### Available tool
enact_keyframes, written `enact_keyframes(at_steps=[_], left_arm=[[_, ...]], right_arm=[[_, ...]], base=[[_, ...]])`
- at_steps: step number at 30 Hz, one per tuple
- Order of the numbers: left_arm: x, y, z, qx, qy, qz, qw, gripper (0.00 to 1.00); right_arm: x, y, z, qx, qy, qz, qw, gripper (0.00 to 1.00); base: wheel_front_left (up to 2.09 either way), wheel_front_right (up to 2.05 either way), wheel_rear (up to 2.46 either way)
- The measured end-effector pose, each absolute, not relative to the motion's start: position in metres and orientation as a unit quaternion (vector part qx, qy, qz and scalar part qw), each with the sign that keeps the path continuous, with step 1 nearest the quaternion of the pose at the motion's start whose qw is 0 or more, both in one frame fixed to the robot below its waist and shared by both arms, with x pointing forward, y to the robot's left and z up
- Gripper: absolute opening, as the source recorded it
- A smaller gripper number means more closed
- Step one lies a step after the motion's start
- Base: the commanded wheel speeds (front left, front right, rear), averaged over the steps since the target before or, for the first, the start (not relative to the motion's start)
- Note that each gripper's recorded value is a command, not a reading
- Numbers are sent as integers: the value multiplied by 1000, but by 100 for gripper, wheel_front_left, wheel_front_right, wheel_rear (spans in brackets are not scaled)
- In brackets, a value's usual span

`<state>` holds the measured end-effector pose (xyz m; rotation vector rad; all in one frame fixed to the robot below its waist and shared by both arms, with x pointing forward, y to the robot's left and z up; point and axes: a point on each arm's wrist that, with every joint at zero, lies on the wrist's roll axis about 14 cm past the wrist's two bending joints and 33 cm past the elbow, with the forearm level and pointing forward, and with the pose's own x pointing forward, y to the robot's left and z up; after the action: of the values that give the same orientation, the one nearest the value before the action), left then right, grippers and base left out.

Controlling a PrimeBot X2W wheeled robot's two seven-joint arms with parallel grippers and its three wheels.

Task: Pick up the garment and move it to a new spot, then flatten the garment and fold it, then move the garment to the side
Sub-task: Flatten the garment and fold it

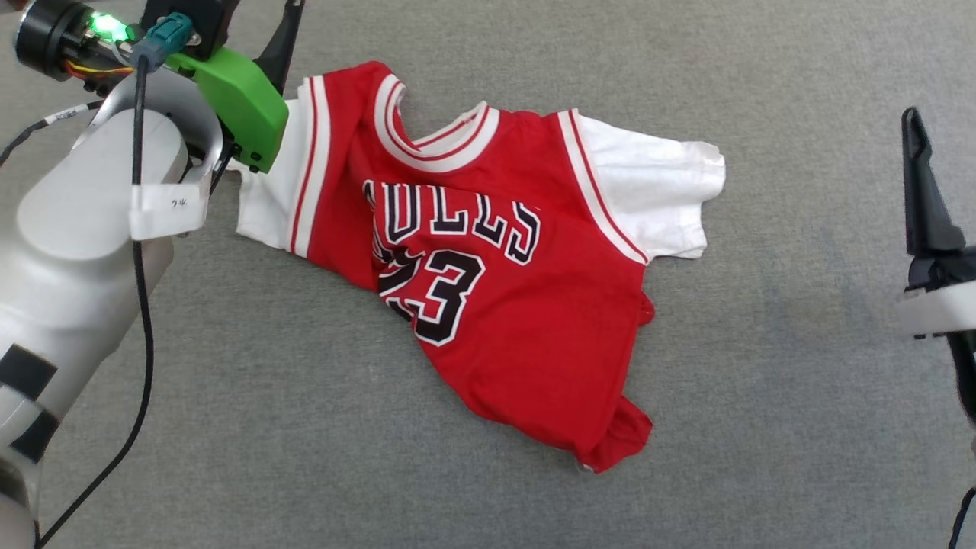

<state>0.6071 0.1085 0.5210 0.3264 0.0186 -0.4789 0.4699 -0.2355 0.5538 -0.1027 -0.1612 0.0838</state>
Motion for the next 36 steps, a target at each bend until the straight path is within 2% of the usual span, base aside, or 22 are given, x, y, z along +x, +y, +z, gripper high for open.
enact_keyframes(at_steps=[2,3,10,14,16,19,27,36], left_arm=[[599,120,544,155,-25,-211,965,100],[573,142,561,144,-59,-168,973,100],[502,185,562,132,-84,-70,985,100],[465,210,555,129,-80,-15,988,100],[449,220,551,130,-78,9,988,100],[428,228,546,124,-73,34,989,100],[398,233,518,86,-40,81,992,100],[397,237,495,63,-13,99,993,100]], right_arm=[[479,-229,566,-57,-86,58,993,100],[490,-213,575,-68,-71,92,991,100],[500,-176,558,-105,51,176,977,100],[488,-155,530,-125,157,231,952,100],[476,-147,510,-138,223,257,930,100],[465,-137,495,-152,277,284,905,100],[463,-141,439,-157,394,284,860,100],[478,-138,375,-122,457,263,841,100]], base=[[0,0,0],[0,0,0],[0,0,0],[0,0,0],[0,0,0],[0,0,0],[0,0,0],[0,0,0]])
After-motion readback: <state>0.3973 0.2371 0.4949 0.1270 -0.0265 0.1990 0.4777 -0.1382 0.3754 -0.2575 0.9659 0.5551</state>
